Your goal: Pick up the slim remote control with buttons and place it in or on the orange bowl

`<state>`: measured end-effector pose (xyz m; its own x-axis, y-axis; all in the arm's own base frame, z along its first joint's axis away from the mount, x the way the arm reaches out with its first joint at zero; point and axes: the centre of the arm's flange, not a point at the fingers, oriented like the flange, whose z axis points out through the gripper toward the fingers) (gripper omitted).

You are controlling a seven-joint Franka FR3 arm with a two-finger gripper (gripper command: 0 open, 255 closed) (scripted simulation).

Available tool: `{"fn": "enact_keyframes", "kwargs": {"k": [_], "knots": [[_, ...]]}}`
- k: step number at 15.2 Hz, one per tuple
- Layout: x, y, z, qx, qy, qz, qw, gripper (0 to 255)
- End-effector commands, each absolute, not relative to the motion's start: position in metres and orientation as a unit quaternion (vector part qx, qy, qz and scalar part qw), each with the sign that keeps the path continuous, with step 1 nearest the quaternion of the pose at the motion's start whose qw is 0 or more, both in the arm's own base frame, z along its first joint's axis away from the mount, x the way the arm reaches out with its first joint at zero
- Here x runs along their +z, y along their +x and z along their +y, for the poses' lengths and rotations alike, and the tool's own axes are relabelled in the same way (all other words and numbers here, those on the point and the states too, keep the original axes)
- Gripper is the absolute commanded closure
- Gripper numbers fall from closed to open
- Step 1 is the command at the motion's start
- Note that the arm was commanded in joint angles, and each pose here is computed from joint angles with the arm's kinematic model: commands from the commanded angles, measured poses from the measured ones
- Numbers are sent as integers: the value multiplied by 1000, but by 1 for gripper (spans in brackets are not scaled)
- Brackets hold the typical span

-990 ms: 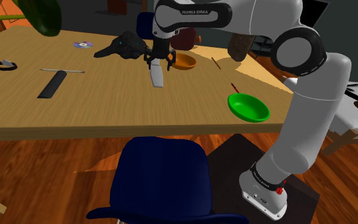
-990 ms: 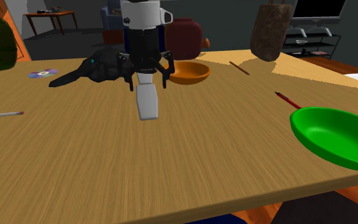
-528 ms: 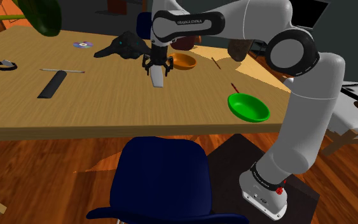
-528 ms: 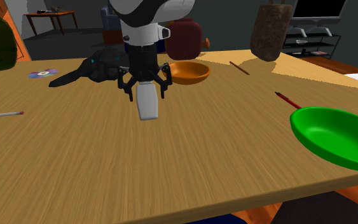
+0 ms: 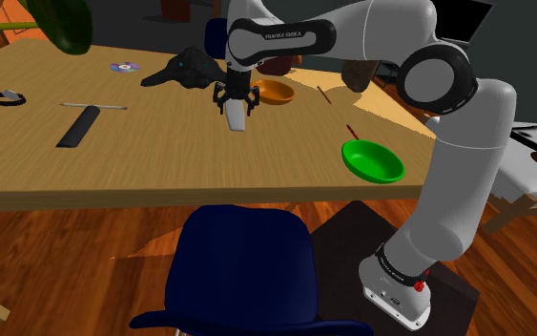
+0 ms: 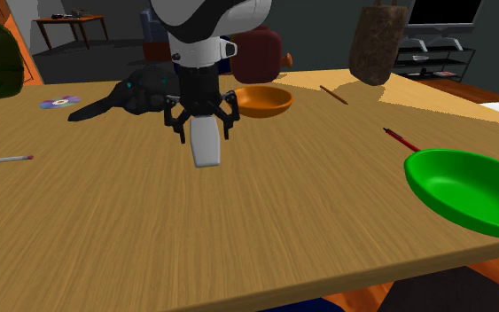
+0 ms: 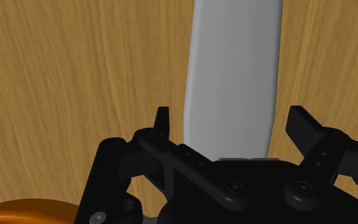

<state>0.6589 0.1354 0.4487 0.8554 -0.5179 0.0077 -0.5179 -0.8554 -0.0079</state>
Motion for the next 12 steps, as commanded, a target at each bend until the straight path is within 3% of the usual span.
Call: {"fn": "enact_keyframes", "kwargs": {"k": [1, 12], "knots": [[449, 659, 135, -5, -963, 269, 3, 255], [459, 659, 135, -5, -963, 269, 3, 255]]}}
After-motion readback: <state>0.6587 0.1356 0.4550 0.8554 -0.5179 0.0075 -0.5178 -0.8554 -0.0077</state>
